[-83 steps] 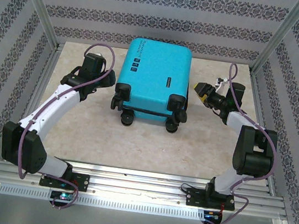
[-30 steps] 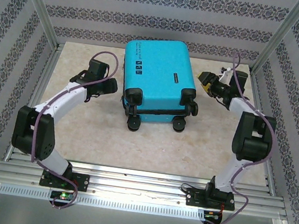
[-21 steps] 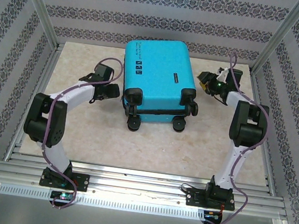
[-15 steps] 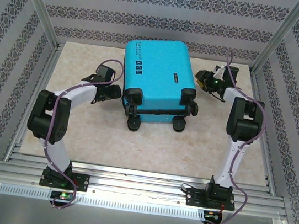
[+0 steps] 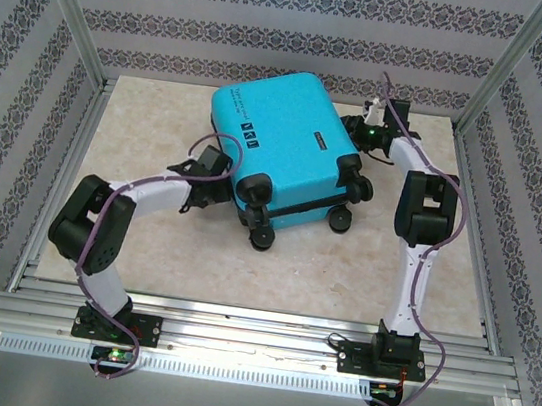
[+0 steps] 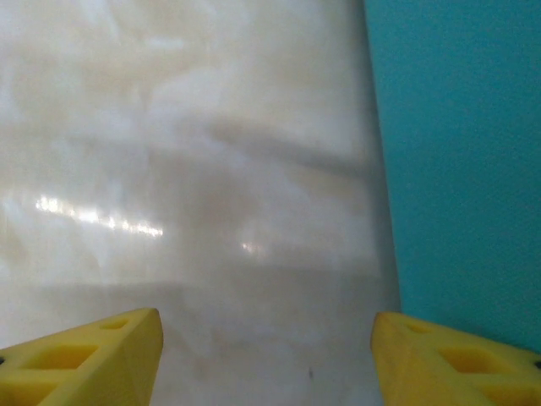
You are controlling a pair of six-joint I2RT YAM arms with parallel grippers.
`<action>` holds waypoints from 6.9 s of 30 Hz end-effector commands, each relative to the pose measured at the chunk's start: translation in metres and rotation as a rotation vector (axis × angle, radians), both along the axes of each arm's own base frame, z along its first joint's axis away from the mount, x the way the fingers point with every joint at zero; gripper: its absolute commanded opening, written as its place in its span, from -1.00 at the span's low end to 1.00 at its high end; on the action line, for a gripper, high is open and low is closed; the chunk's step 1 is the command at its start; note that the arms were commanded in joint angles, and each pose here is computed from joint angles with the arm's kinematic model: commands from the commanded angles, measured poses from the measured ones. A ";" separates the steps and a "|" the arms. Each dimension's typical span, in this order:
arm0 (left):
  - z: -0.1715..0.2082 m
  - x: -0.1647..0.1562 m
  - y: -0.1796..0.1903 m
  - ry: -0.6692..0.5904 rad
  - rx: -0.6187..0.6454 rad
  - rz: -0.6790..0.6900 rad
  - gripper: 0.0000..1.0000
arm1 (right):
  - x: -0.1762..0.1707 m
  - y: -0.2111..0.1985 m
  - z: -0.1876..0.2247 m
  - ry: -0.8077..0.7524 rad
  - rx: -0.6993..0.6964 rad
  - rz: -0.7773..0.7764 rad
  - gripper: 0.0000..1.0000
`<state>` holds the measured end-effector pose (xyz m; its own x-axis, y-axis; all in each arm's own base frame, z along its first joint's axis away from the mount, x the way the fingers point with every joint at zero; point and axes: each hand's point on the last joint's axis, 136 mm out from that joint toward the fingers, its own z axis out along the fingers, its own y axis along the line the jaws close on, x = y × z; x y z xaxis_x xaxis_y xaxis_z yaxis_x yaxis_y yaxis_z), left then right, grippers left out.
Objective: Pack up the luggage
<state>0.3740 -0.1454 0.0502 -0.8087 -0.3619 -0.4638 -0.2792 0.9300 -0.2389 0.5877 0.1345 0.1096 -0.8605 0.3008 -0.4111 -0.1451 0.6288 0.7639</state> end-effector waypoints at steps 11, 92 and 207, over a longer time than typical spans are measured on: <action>0.079 -0.074 -0.126 -0.350 -0.133 -0.137 0.37 | -0.031 0.072 0.046 -0.015 0.057 0.334 -0.09; 0.045 0.081 0.060 -0.133 -0.465 0.007 0.44 | -0.205 0.063 0.069 -0.342 0.330 0.133 0.69; 0.263 0.043 -0.153 -0.502 -0.021 -0.578 0.60 | -0.281 0.124 -0.029 -0.468 -0.285 0.020 0.31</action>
